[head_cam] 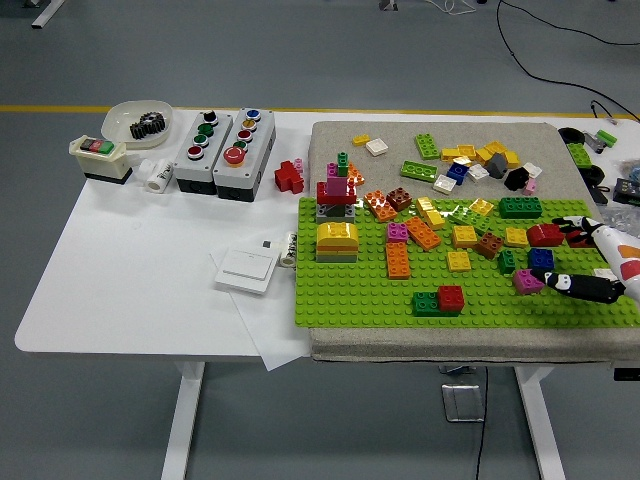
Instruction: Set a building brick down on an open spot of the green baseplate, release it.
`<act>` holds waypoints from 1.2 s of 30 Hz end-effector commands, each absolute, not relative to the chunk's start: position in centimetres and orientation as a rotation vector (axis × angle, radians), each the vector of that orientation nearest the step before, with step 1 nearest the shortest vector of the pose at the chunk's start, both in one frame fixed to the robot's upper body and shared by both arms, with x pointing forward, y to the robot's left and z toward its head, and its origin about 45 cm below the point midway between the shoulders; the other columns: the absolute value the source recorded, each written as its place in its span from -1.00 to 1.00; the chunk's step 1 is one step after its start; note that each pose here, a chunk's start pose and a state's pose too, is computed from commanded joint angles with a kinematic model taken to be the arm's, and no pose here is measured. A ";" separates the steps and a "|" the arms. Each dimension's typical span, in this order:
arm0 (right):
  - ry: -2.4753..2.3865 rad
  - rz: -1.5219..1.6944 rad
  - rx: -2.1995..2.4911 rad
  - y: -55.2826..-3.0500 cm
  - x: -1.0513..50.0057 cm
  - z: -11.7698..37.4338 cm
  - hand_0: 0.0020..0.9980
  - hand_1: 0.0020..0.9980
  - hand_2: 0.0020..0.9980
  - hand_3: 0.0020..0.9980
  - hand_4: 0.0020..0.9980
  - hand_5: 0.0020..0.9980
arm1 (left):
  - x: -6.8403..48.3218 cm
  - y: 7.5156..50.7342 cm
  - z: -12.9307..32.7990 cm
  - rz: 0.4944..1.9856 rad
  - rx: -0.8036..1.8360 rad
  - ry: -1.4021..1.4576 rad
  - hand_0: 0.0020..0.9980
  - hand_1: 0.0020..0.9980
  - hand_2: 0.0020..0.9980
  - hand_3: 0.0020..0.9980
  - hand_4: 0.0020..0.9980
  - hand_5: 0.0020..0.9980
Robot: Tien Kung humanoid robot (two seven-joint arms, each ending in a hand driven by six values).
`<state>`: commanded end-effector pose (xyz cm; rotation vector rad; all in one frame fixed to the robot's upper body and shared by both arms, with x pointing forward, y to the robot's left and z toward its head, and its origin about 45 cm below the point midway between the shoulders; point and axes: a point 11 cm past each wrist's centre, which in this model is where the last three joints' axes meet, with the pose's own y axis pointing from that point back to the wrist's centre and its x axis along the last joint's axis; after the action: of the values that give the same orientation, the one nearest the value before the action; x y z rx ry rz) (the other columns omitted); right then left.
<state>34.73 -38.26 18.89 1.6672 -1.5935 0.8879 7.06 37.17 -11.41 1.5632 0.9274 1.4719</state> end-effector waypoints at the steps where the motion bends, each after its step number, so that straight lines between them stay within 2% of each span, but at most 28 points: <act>1: -1.632 0.862 1.678 -38.3 34.7 18.9 0.46 0.45 0.54 0.50 0.86 0.08 | 7.1 37.2 -11.4 1.472 1.564 0.927 0.47 0.44 0.43 0.17 0.27 0.32; 3: -1.696 0.801 1.699 -38.6 34.7 18.9 0.46 0.45 0.54 0.50 0.86 0.08 | 7.1 37.2 -11.4 1.472 1.564 0.927 0.47 0.44 0.43 0.17 0.27 0.32; 4: -1.728 0.770 1.710 -38.7 34.7 19.0 0.47 0.47 0.55 0.50 0.86 0.16 | 7.1 37.2 -11.4 1.472 1.564 0.927 0.47 0.44 0.43 0.17 0.27 0.32; 9: -1.830 0.638 1.753 -39.1 34.7 18.7 0.47 0.47 0.55 0.50 0.86 0.16 | 7.1 37.2 -11.4 1.472 1.564 0.927 0.47 0.44 0.43 0.17 0.27 0.32; 10: -1.839 0.624 1.758 -39.1 34.7 18.7 0.49 0.49 0.57 0.49 0.86 0.36 | 7.1 37.2 -11.4 1.472 1.564 0.927 0.47 0.44 0.43 0.17 0.27 0.32; 16: -1.943 0.429 1.829 -39.0 34.4 17.9 0.49 0.49 0.57 0.49 0.86 0.36 | 7.0 37.2 -11.4 1.472 1.565 0.928 0.47 0.44 0.43 0.17 0.27 0.32; 17: -1.956 0.404 1.841 -39.0 34.4 17.8 0.52 0.49 0.59 0.54 0.92 0.53 | 7.0 37.2 -11.4 1.472 1.565 0.929 0.47 0.44 0.43 0.17 0.27 0.32; 21: -1.997 0.335 1.886 -38.7 34.3 17.6 0.52 0.49 0.59 0.54 0.92 0.53 | 6.9 37.1 -11.4 1.472 1.565 0.930 0.47 0.44 0.43 0.17 0.27 0.32; 22: -2.016 0.308 1.899 -38.6 34.3 17.5 0.57 0.51 0.60 0.58 0.97 0.66 | 6.9 37.1 -11.4 1.472 1.565 0.931 0.47 0.44 0.42 0.17 0.27 0.32; 34: -2.185 0.146 1.971 -39.0 34.4 17.9 0.60 0.53 0.62 0.61 1.00 0.72 | 6.9 37.2 -11.4 1.472 1.566 0.928 0.47 0.44 0.43 0.17 0.27 0.32; 36: -2.201 0.121 1.978 -39.1 34.4 17.9 0.65 0.57 0.65 0.67 1.00 0.78 | 6.9 37.2 -11.4 1.472 1.566 0.928 0.47 0.44 0.43 0.17 0.28 0.32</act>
<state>34.38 -39.09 17.91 1.9785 -2.2011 0.1207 6.90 37.24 -11.42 1.5660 0.9277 1.4721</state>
